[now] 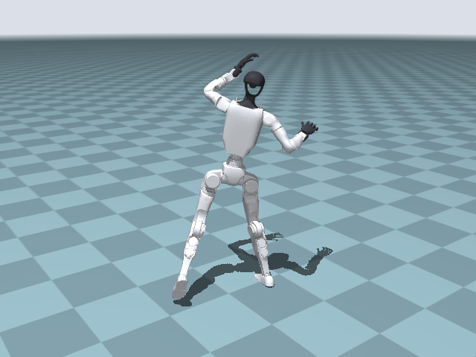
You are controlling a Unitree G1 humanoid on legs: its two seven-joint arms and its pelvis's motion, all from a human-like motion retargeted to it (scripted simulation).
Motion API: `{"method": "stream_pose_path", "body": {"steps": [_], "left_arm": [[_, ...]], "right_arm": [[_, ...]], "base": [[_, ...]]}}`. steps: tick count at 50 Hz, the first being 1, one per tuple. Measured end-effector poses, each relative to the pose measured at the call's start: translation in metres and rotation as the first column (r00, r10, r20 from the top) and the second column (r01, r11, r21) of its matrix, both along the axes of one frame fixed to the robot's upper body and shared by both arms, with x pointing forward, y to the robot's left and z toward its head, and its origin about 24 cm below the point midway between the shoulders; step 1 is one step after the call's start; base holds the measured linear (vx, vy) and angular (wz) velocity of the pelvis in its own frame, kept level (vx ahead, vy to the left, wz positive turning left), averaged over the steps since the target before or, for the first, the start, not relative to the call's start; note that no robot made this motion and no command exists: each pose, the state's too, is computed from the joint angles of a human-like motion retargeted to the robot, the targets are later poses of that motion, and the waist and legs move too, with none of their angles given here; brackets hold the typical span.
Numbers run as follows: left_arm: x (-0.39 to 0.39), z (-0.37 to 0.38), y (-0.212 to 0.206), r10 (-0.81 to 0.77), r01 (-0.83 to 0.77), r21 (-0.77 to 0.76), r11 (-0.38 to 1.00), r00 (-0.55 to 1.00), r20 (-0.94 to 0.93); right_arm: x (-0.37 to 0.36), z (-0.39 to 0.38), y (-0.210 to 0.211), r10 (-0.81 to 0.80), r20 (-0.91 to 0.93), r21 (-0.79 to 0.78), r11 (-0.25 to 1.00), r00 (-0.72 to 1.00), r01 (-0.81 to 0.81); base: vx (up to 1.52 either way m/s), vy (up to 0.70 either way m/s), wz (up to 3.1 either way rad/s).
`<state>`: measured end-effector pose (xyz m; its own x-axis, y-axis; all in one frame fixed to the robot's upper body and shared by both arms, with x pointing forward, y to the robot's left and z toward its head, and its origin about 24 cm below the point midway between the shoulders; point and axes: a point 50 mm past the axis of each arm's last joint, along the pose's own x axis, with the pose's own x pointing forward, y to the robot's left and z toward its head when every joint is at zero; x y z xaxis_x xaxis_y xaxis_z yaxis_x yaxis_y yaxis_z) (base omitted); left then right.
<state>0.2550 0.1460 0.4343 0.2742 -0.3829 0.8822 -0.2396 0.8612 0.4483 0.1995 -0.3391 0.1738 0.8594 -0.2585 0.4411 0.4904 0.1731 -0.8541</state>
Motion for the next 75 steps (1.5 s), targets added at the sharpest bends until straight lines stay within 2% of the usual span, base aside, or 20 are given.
{"method": "stream_pose_path", "body": {"steps": [5, 10, 21, 24, 27, 30, 33, 37, 41, 45, 50, 55, 59, 64, 68, 72, 75], "left_arm": [[-0.046, 0.012, -0.045, -0.08, 0.024, 0.269, 0.963, 0.976, 0.2], [-0.064, 0.006, -0.067, -0.118, -0.013, 0.404, 0.915, 0.947, 0.299], [-0.07, -0.006, -0.078, -0.125, -0.073, 0.507, 0.859, 0.93, 0.345], [-0.073, -0.007, -0.084, -0.125, -0.124, 0.526, 0.841, 0.902, 0.412], [-0.076, -0.008, -0.089, -0.121, -0.188, 0.533, 0.825, 0.863, 0.491], [-0.072, -0.016, -0.095, -0.141, -0.174, 0.539, 0.824, 0.858, 0.493], [-0.061, -0.024, -0.092, -0.14, -0.104, 0.496, 0.862, 0.891, 0.431], [-0.033, -0.045, -0.076, -0.067, -0.076, 0.437, 0.896, 0.951, 0.302], [0.003, -0.083, -0.048, 0.056, -0.081, 0.388, 0.918, 0.995, 0.077], [0.033, -0.14, -0.015, 0.167, -0.112, 0.272, 0.956, 0.968, -0.189], [0.048, -0.228, 0.021, 0.175, -0.195, 0.023, 0.981, 0.815, -0.553], [0.043, -0.331, 0.043, 0.055, -0.336, -0.129, 0.933, 0.486, -0.872], [0.023, -0.407, 0.056, -0.055, -0.448, -0.134, 0.884, 0.184, -0.981], [-0.01, -0.466, 0.052, -0.276, -0.531, -0.198, 0.824, -0.07, -0.959], [-0.013, -0.471, 0.044, -0.24, -0.485, -0.165, 0.859, -0.097, -0.966], [0.009, -0.455, 0.043, -0.173, -0.485, -0.14, 0.863, -0.023, -0.985], [0.035, -0.432, 0.051, -0.016, -0.518, -0.054, 0.854, 0.078, -0.997]], "right_arm": [[-0.03, -0.039, -0.03, -0.172, -0.055, 0.217, 0.959, 0.984, 0.18], [-0.044, -0.067, -0.035, -0.198, -0.093, 0.399, 0.89, 0.976, 0.219], [-0.035, -0.089, -0.02, -0.164, -0.106, 0.479, 0.856, 0.981, 0.195], [-0.033, -0.107, -0.018, -0.205, -0.086, 0.601, 0.77, 0.975, 0.215], [-0.033, -0.131, -0.014, -0.268, -0.075, 0.753, 0.616, 0.96, 0.231], [-0.03, -0.151, -0.004, -0.345, -0.051, 0.856, 0.468, 0.937, 0.219], [-0.014, -0.153, 0.014, -0.382, 0.017, 0.912, 0.385, 0.924, 0.142], [0.017, -0.128, 0.037, -0.315, 0.173, 0.938, 0.341, 0.933, -0.059], [0.04, -0.098, 0.05, -0.218, 0.305, 0.92, 0.318, 0.927, -0.228], [0.046, -0.079, 0.052, -0.158, 0.357, 0.889, 0.358, 0.921, -0.284], [0.041, -0.076, 0.044, -0.086, 0.267, 0.767, 0.621, 0.96, -0.158], [0.035, -0.092, 0.042, -0.018, 0.05, 0.511, 0.86, 0.999, -0.01], [0.028, -0.107, 0.043, 0.003, -0.077, 0.388, 0.921, 0.997, 0.027], [0.017, -0.122, 0.04, -0.01, -0.138, 0.439, 0.896, 0.99, 0.07], [0.008, -0.131, 0.034, -0.042, -0.17, 0.466, 0.877, 0.985, 0.118], [0.001, -0.146, 0.032, -0.079, -0.2, 0.532, 0.828, 0.977, 0.175], [-0.001, -0.156, 0.03, -0.088, -0.224, 0.575, 0.792, 0.971, 0.204]], "base": [[0.04, 0.14, -0.7], [-0.05, 0.11, -0.08], [-0.15, -0.02, 0.81], [-0.13, 0.11, 1.7], [-0.15, 0.24, 2.16], [-0.14, 0.3, 2.14], [-0.12, 0.37, 1.81], [-0.09, 0.37, 1.23], [-0.06, 0.32, 0.59], [-0.06, 0.24, 0.01], [-0.07, 0.13, -0.57], [-0.08, -0.03, -1.04], [-0.06, -0.17, -1.09], [-0.04, -0.27, -0.77], [-0.04, -0.32, -0.53], [-0.02, -0.28, -0.78], [0.0, -0.19, -1.2]]}}
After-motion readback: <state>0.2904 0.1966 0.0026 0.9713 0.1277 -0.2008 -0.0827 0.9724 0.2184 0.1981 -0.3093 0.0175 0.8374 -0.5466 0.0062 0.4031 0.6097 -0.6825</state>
